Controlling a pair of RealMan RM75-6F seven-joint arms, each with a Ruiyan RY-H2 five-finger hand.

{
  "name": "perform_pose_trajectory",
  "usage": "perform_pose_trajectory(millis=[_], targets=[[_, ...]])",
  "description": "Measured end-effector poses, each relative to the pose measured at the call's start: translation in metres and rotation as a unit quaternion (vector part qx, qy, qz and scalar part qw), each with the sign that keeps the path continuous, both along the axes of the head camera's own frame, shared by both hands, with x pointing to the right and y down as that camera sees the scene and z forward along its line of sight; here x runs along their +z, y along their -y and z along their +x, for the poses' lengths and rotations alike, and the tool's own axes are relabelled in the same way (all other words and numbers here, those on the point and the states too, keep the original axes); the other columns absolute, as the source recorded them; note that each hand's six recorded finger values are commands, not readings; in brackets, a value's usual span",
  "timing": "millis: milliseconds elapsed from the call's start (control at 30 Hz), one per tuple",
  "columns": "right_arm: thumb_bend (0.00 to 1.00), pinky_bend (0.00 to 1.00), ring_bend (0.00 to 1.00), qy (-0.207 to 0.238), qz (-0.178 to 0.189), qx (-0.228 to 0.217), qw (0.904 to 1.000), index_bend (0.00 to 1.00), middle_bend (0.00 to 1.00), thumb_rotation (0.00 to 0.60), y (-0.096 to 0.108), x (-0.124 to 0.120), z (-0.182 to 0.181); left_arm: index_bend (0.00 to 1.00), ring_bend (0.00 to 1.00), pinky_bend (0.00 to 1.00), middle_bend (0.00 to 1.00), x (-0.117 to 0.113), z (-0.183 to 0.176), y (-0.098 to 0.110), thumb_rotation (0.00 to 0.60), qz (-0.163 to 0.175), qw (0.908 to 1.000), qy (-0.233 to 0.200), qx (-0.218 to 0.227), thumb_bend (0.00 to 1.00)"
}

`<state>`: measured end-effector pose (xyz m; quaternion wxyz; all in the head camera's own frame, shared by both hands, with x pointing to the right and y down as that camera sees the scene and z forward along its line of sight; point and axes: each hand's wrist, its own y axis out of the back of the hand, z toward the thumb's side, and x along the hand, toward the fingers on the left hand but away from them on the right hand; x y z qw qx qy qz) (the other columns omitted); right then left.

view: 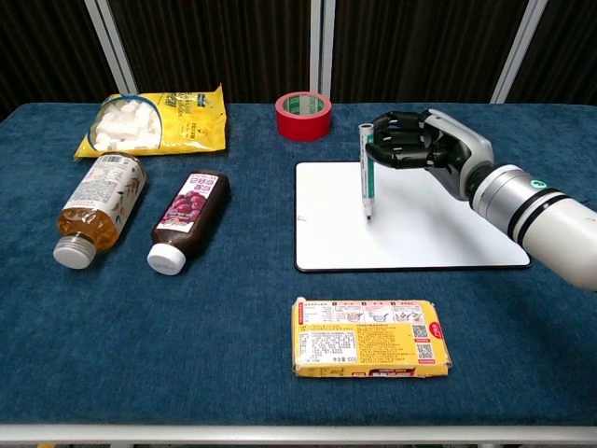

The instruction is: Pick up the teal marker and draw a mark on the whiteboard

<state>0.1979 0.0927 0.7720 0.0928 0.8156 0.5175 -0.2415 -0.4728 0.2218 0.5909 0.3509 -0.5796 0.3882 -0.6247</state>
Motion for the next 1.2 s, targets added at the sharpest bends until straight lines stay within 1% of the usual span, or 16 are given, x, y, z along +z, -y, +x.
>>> perform_pose_trajectory(millis=[200,600,733,967,1067,1200], targets=[[0.53,0.18,0.36,0.014,0.001,0.024,0.9996,0.64,0.59,0.600,-0.002,0.007,-0.008,0.22,0.05,0.00,0.13,0.001,-0.004,-0.002,0.600,-0.001,1.0000,-0.001,-0.005,0.09],[0.55,0.18,0.36,0.009,0.009,0.028,0.9995,0.64,0.59,0.600,0.000,0.016,-0.020,0.22,0.05,0.00,0.13,0.004,-0.007,-0.005,0.600,-0.005,0.9999,-0.003,-0.009,0.09],[0.59,0.18,0.36,-0.004,0.014,0.029,0.9995,0.64,0.59,0.600,0.002,0.017,-0.008,0.22,0.05,0.00,0.13,0.005,-0.007,-0.005,0.600,-0.005,1.0000,-0.003,-0.007,0.09],[0.60,0.18,0.36,-0.035,0.031,0.043,0.9980,0.64,0.59,0.600,0.006,0.009,0.036,0.22,0.05,0.00,0.13,0.006,-0.005,-0.003,0.600,-0.003,1.0000,-0.005,-0.003,0.09],[0.60,0.18,0.36,-0.033,0.037,0.052,0.9974,0.64,0.59,0.600,0.009,0.001,0.047,0.22,0.05,0.00,0.13,0.006,-0.005,-0.003,0.600,-0.004,1.0000,-0.005,-0.002,0.09],[0.60,0.18,0.36,-0.019,0.038,0.053,0.9977,0.64,0.59,0.600,0.010,-0.007,0.042,0.22,0.05,0.00,0.13,0.005,-0.004,-0.003,0.600,-0.003,1.0000,-0.006,-0.002,0.09]])
